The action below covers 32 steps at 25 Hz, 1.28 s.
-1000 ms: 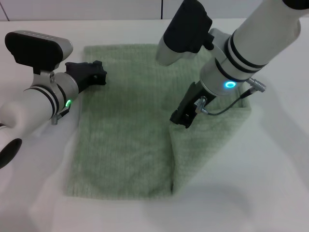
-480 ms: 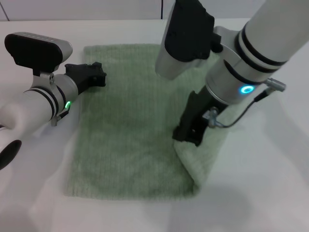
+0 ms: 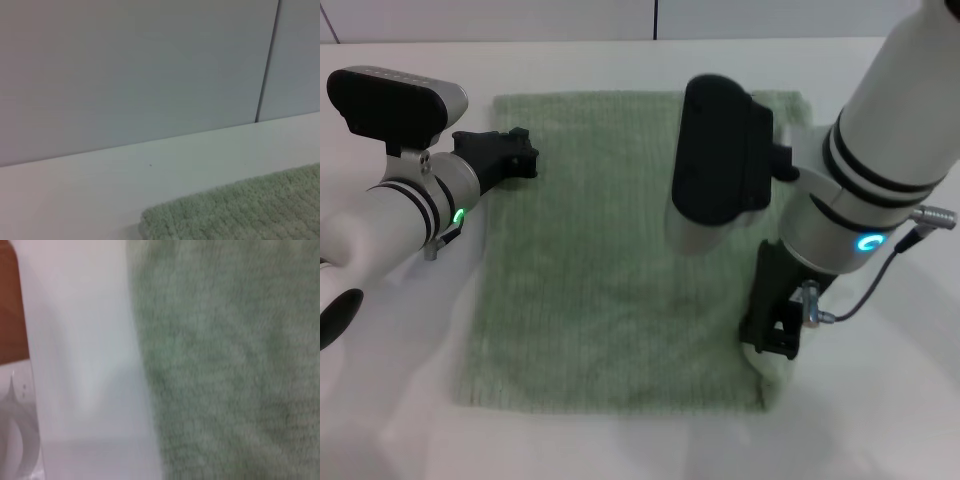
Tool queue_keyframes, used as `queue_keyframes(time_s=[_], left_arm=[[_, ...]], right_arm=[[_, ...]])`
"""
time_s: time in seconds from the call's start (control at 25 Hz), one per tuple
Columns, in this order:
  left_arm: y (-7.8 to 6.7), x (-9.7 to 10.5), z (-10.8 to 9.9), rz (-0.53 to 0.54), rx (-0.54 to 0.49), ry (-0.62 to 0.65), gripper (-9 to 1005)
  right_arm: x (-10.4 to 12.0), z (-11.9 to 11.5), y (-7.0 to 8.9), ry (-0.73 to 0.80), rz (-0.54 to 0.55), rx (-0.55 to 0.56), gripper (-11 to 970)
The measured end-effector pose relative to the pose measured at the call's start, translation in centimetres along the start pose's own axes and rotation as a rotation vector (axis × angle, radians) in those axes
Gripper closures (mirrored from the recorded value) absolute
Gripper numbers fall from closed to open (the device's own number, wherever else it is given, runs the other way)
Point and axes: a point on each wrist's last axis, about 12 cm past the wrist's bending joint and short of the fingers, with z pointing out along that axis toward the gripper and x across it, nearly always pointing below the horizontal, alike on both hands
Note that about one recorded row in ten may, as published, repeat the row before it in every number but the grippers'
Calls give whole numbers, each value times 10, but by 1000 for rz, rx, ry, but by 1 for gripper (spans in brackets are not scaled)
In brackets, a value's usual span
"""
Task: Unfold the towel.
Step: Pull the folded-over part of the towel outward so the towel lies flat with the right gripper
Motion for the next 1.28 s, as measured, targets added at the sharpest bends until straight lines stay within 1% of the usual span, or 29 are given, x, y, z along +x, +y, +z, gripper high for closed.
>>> queue_keyframes(time_s=[0.48, 0.96, 1.2, 1.28], left_arm=[[0, 0, 0, 1, -1, 0, 913], [1, -1, 0, 1, -1, -1, 909], [1, -1, 0, 0, -1, -2, 907], [1, -1, 0, 0, -1, -2, 906]], right_arm=[[6, 25, 8, 161, -31, -28, 950], [0, 21, 7, 167, -43, 9, 950], [-6, 14, 10, 127, -66, 31, 773], [-10, 9, 14, 94, -88, 44, 741]])
